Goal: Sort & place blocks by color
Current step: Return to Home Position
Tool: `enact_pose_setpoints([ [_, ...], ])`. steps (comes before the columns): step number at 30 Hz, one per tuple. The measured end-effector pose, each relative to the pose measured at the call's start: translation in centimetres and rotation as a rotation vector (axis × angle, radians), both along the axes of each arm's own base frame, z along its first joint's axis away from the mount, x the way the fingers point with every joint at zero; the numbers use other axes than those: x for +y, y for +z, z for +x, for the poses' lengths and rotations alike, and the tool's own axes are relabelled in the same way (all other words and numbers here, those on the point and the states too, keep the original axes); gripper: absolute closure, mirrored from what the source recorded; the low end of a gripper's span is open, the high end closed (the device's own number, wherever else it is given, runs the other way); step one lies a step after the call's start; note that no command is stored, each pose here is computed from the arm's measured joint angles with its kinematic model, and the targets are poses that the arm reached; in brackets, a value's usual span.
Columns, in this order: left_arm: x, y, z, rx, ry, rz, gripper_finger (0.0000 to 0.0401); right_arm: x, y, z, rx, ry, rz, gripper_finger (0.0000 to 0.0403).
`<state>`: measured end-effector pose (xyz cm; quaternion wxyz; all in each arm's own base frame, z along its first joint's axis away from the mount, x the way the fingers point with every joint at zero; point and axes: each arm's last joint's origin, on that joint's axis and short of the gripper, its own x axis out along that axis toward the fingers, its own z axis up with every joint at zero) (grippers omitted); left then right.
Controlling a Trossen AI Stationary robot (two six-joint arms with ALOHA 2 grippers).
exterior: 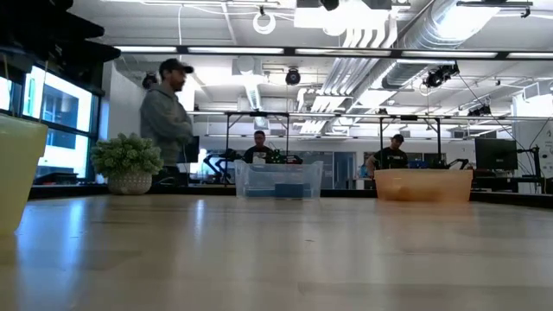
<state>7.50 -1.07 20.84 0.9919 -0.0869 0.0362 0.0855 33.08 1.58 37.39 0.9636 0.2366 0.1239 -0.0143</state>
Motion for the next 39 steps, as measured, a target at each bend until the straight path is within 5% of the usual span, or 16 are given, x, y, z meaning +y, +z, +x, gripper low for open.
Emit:
enact_pose_setpoints([
  [7,-0.1,-1.4,0.6,0.006,0.011,0.028,0.0208,-0.2,1.5,-1.6,-0.042,0.080,-0.061,0.0236],
  [19,1.1,-1.6,0.8,0.030,0.104,0.086,0.0246,-0.7,5.5,-13.4,-0.151,-0.038,-0.295,0.0236],
  [27,1.8,-1.6,0.8,0.015,0.174,0.011,0.0287,-1.2,0.5,-18.5,-0.147,-0.117,-0.280,0.0236],
  [39,2.0,-2.2,0.7,0.055,0.214,-0.084,0.0306,-1.5,-10.6,-21.5,-0.178,-0.151,-0.211,0.0236],
])
